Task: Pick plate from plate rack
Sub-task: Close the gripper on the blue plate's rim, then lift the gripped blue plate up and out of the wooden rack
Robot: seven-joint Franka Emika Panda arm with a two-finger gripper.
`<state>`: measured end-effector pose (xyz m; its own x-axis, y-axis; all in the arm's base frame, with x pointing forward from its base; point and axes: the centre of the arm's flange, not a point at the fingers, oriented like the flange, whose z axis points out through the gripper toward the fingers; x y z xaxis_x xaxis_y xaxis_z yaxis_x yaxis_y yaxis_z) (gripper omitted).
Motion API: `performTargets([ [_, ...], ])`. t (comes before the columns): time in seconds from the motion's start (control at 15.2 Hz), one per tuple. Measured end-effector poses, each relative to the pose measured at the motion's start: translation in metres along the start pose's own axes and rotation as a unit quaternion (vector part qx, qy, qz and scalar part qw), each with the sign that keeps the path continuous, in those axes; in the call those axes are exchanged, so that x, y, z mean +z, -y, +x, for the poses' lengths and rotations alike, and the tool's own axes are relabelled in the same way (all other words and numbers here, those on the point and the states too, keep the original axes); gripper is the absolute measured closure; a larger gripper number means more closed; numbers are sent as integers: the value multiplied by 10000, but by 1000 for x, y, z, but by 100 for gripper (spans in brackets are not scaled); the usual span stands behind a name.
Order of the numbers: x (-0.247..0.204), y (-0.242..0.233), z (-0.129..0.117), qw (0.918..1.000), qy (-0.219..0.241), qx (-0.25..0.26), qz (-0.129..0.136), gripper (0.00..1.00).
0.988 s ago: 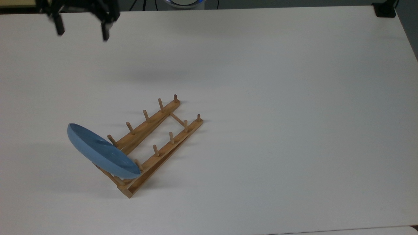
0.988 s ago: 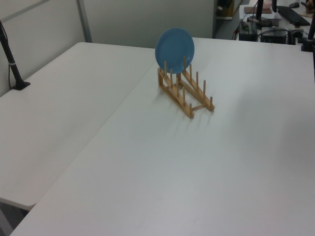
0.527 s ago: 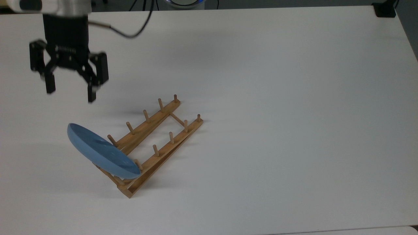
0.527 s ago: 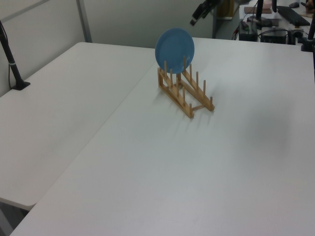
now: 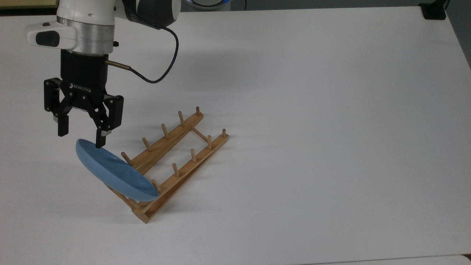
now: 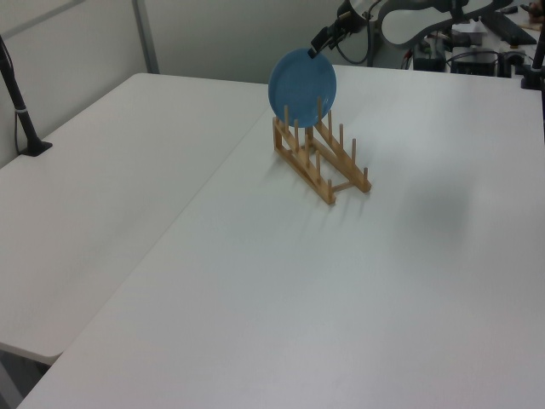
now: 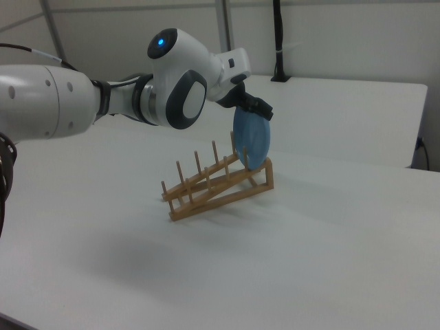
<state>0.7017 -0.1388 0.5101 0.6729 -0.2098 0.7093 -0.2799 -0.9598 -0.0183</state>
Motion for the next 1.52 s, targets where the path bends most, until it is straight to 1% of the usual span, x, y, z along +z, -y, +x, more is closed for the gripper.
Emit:
performTargets([
  [0.07,0,1,0,10000,0,-27,-7,18],
  [0.13,1,1,-1,10000,-6,-42,-11,22],
  [0.2,1,1,-1,10000,-18,-55,-14,22],
  [0.26,2,2,-1,10000,-31,-85,-23,26],
  [0.33,3,2,-1,9999,-32,-145,-47,26],
  [0.4,5,3,-3,9997,-21,-230,-83,30],
  [0.59,17,6,-11,9984,53,-525,-213,30],
  [0.66,24,7,-16,9975,94,-651,-265,27],
  [0.79,31,8,-21,9970,139,-698,-316,27],
  [0.86,34,8,-23,9969,150,-680,-353,36],
  [0.92,37,8,-25,9968,150,-666,-414,54],
  [1.05,38,9,-26,9965,136,-664,-484,56],
  [1.12,39,10,-28,9964,135,-659,-512,64],
  [1.19,40,10,-28,9964,136,-657,-526,76],
  [1.25,40,10,-28,9964,127,-640,-533,80],
  [1.32,40,10,-26,9965,112,-635,-534,81],
  [1.38,39,10,-25,9965,94,-635,-534,89],
  [1.52,36,10,-21,9966,51,-618,-535,91],
])
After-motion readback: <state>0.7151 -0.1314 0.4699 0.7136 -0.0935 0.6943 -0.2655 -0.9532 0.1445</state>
